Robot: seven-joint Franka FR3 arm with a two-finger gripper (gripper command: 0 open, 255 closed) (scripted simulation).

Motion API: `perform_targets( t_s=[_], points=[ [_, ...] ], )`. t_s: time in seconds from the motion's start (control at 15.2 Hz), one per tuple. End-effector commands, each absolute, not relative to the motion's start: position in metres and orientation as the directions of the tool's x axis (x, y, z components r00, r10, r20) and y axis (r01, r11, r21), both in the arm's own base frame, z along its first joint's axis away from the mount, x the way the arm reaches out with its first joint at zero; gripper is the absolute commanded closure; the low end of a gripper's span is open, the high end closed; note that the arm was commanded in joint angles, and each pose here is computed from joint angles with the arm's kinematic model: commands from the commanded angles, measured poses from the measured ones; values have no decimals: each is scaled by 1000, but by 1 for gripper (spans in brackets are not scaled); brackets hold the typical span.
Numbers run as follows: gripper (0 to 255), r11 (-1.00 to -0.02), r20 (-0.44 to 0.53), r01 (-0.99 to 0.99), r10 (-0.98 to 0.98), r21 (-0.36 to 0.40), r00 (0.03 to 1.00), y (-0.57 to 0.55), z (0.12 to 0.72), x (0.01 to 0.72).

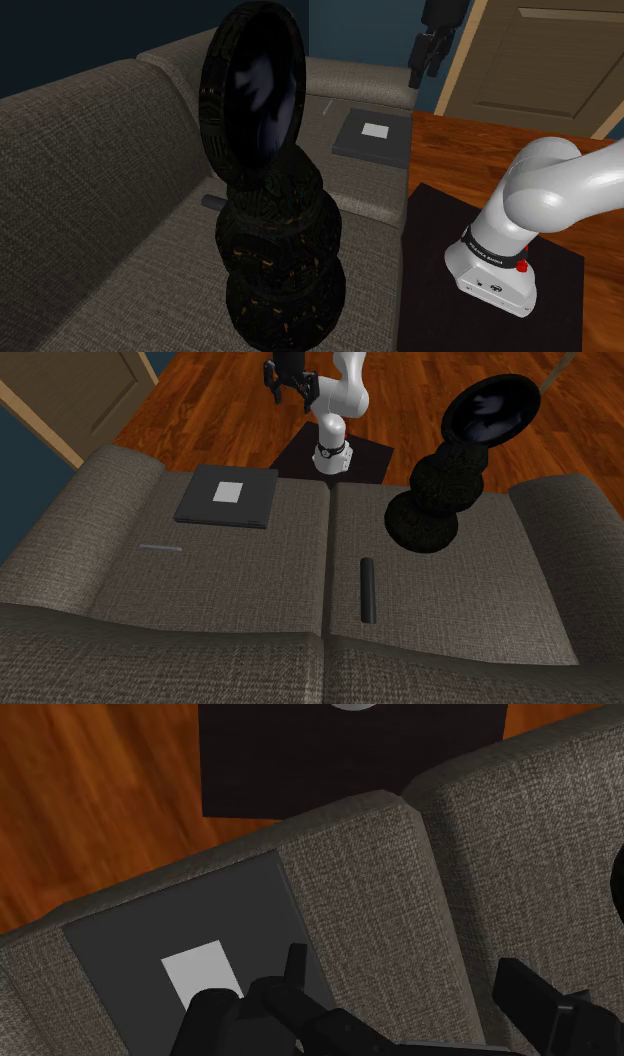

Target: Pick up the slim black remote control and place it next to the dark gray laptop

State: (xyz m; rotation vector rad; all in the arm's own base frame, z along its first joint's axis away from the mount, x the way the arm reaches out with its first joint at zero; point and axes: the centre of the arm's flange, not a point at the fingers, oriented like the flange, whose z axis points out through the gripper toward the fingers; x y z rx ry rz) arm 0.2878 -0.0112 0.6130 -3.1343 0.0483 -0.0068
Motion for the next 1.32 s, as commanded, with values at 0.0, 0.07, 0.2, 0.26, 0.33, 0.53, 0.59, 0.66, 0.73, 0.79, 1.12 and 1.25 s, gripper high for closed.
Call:
perform_targets(
  t_s=[0.0,0.07,0.2,0.26,0.33,0.53,0.59,0.66,0.73,0.79,1.12,1.25],
  points=[
    [0,-1000,4,-31,-31,-7,1000,-11,613,288],
    [0,-1000,4,-22,-22,-9,1000,-3,606,296],
    [0,-1000,3,-6,-6,-13,1000,12,593,312],
    [0,-1000,3,3,3,-14,1000,20,586,320],
    [0,-1000,2,11,11,-16,1000,28,579,328],
    [0,-999,1,36,36,-22,999,53,559,351],
    [0,-999,1,45,45,-24,999,61,552,358],
    [0,-998,1,53,53,-26,999,69,546,365],
    [0,-998,1,62,62,-27,998,78,539,373],
    [0,-997,0,70,70,-29,998,86,532,380],
    [0,-993,0,112,112,-39,994,130,499,416],
    [0,-991,-1,129,129,-43,992,148,486,429]
  ],
)
